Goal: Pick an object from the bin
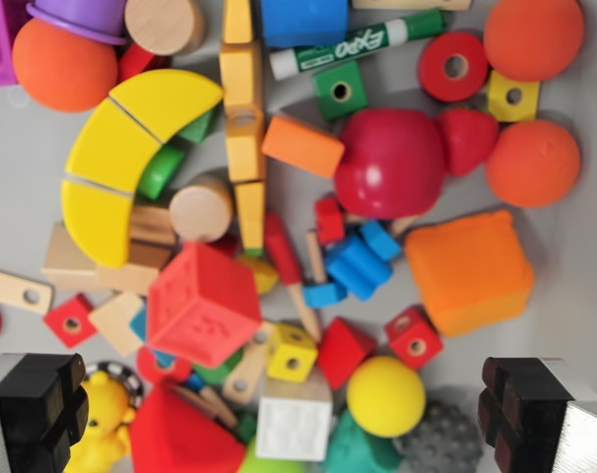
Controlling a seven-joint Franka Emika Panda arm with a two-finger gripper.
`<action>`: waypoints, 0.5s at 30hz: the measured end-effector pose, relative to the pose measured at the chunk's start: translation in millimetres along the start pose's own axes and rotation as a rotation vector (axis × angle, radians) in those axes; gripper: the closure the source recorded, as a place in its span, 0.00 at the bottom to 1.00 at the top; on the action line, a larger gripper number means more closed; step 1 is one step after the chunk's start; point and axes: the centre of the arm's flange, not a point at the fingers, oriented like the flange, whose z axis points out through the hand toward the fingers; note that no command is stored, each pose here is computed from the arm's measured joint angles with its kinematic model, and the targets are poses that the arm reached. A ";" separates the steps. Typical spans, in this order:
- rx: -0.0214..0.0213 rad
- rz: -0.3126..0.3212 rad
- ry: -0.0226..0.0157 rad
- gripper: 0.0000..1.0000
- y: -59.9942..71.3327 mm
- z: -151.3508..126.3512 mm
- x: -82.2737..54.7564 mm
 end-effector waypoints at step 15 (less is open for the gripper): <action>0.0019 0.100 0.0009 0.00 -16.5 22.3 -19.7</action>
